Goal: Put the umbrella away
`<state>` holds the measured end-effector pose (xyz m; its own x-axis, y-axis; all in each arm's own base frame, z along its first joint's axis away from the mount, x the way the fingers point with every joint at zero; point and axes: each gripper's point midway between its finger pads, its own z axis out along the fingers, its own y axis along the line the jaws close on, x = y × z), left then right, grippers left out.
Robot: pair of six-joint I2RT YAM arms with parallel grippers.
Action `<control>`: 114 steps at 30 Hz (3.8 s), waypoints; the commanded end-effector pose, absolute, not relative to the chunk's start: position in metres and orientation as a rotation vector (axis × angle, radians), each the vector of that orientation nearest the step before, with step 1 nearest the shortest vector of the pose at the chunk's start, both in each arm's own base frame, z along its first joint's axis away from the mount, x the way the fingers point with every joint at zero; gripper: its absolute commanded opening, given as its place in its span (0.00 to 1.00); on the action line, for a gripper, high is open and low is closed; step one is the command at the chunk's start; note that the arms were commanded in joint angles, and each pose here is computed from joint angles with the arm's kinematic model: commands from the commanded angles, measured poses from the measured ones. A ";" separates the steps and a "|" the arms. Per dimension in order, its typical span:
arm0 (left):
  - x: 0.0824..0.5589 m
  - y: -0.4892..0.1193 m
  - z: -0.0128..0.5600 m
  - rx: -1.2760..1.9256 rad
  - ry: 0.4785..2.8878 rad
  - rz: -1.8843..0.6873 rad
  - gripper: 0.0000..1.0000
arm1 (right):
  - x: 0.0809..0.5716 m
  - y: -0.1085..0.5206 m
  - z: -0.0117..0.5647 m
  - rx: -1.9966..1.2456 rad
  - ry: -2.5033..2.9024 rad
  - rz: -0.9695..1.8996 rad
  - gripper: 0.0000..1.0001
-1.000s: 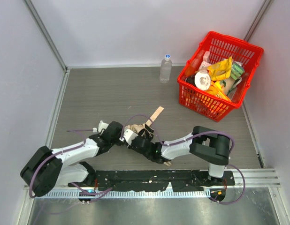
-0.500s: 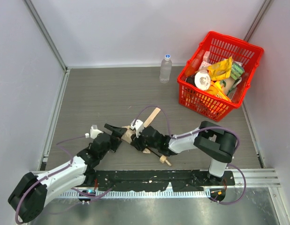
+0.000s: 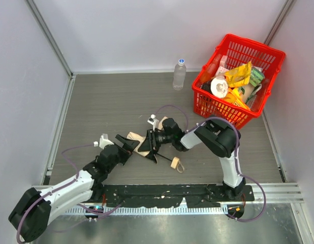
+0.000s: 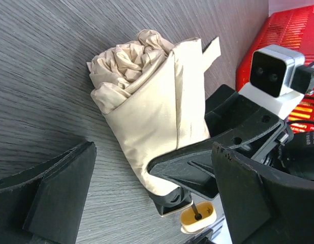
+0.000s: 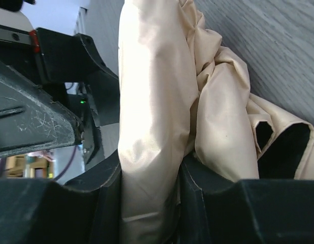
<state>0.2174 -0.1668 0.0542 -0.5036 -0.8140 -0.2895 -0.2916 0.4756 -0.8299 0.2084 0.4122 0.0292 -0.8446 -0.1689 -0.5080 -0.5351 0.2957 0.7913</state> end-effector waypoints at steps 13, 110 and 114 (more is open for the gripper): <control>0.232 -0.168 0.018 -1.242 2.165 -0.708 0.84 | 0.150 0.393 -0.003 -0.225 2.605 2.001 0.01; 0.204 -0.145 -0.075 -1.162 2.611 -0.124 0.12 | 0.166 0.380 -0.019 -0.999 2.519 1.516 0.01; 0.209 -0.149 -0.072 -1.104 2.628 -0.134 0.00 | 0.182 0.383 -0.010 -0.928 2.511 1.407 0.13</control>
